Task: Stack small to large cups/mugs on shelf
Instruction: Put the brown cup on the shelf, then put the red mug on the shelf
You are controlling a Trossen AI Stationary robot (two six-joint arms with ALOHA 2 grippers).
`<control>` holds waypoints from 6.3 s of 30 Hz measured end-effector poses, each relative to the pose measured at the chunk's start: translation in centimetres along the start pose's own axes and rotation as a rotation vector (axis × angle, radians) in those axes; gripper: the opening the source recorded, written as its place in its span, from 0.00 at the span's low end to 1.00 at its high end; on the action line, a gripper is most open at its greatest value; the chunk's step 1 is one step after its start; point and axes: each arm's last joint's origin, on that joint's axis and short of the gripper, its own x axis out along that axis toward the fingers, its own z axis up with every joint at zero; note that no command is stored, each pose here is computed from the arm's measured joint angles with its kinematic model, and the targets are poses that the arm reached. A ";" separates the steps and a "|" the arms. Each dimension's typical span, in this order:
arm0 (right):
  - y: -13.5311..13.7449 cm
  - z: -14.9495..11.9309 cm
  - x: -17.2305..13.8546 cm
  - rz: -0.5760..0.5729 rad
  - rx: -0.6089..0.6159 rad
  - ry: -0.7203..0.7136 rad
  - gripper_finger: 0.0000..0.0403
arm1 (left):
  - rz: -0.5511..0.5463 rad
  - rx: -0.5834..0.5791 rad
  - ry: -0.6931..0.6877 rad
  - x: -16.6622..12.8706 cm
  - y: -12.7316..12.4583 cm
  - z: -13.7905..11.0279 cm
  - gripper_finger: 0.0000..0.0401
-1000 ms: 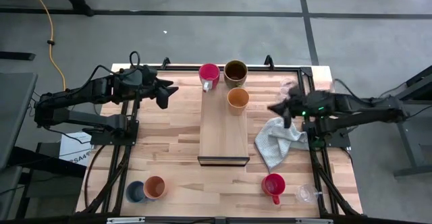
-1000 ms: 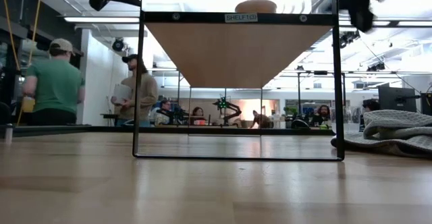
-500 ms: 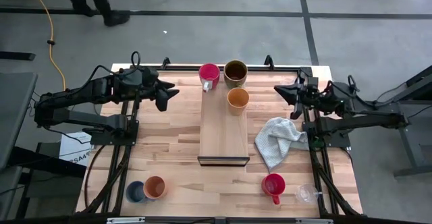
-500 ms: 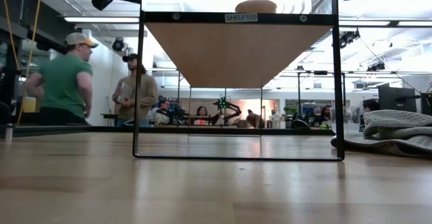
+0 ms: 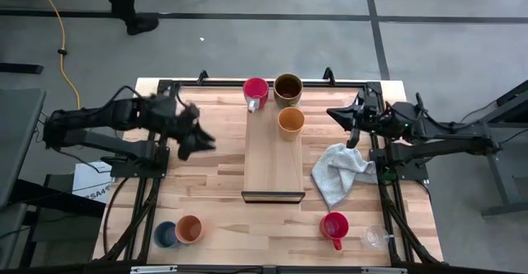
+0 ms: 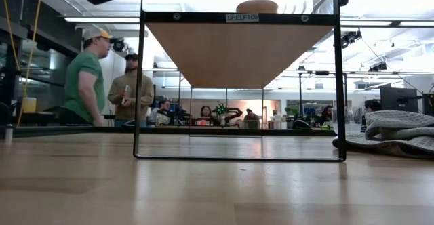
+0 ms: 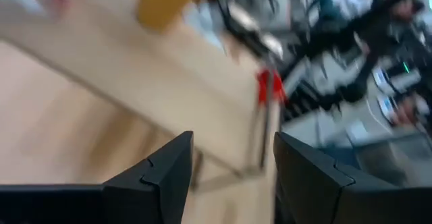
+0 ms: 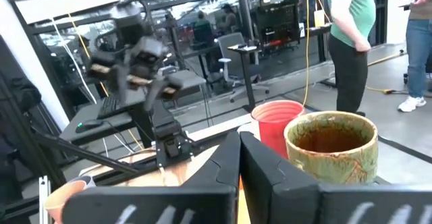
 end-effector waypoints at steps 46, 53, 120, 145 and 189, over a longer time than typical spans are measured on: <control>0.0 -0.9 0.6 -0.015 -0.046 0.079 0.00 | 0.326 0.479 0.763 9.9 -7.9 -19.6 0.41; 0.0 -0.9 0.6 -0.015 -0.043 0.079 0.00 | 0.387 0.472 0.761 9.7 -7.5 -19.6 0.04; -0.1 -0.9 0.6 -0.046 -0.014 0.071 0.00 | 0.588 0.121 0.448 13.5 0.7 14.0 0.00; -0.1 -0.9 0.6 -0.046 -0.014 0.071 0.00 | 0.569 0.171 0.342 12.3 -0.6 15.5 0.36; -0.1 -0.8 0.6 -0.044 -0.017 0.058 0.00 | 0.062 0.251 -0.677 -1.2 1.2 1.8 0.29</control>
